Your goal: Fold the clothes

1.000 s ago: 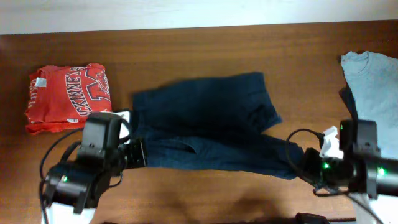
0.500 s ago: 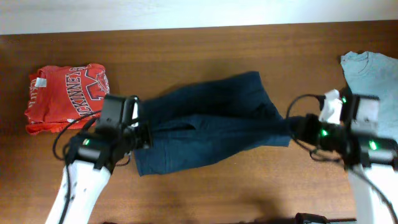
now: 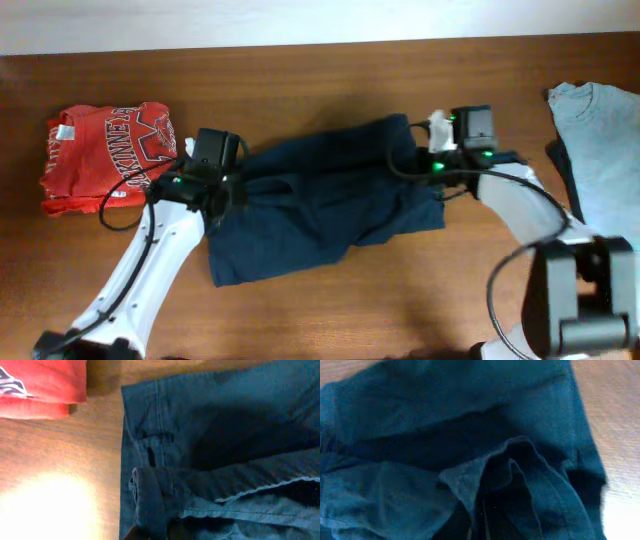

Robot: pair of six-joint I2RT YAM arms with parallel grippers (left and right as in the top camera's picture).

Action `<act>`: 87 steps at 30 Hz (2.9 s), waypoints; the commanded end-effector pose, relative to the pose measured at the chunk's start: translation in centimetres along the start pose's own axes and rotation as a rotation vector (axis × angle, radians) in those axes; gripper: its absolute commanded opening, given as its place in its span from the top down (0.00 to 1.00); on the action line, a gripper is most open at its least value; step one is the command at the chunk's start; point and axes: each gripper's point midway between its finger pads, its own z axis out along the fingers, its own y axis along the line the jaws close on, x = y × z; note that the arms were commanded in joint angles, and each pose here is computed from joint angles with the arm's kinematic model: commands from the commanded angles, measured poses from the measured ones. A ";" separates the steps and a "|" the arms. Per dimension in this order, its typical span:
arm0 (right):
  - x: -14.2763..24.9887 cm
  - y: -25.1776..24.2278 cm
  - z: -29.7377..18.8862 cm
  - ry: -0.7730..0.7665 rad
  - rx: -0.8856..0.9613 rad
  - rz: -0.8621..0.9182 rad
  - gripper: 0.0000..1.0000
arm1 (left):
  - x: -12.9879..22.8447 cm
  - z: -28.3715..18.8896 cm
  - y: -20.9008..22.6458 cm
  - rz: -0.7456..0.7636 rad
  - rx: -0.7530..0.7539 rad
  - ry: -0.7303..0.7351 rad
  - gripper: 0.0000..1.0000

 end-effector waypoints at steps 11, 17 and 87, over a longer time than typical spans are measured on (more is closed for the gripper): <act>-6.8 0.8 -2.2 -0.192 0.099 -0.104 0.96 | -3.9 0.6 2.0 -0.086 -0.143 -0.160 0.99; -8.8 0.0 -2.1 -0.269 0.153 -0.119 0.96 | -6.1 0.6 2.8 -0.132 -0.171 -0.248 0.99; -7.1 -4.4 -3.7 0.184 0.125 0.055 0.01 | -1.5 3.1 -4.6 0.068 0.053 0.028 0.99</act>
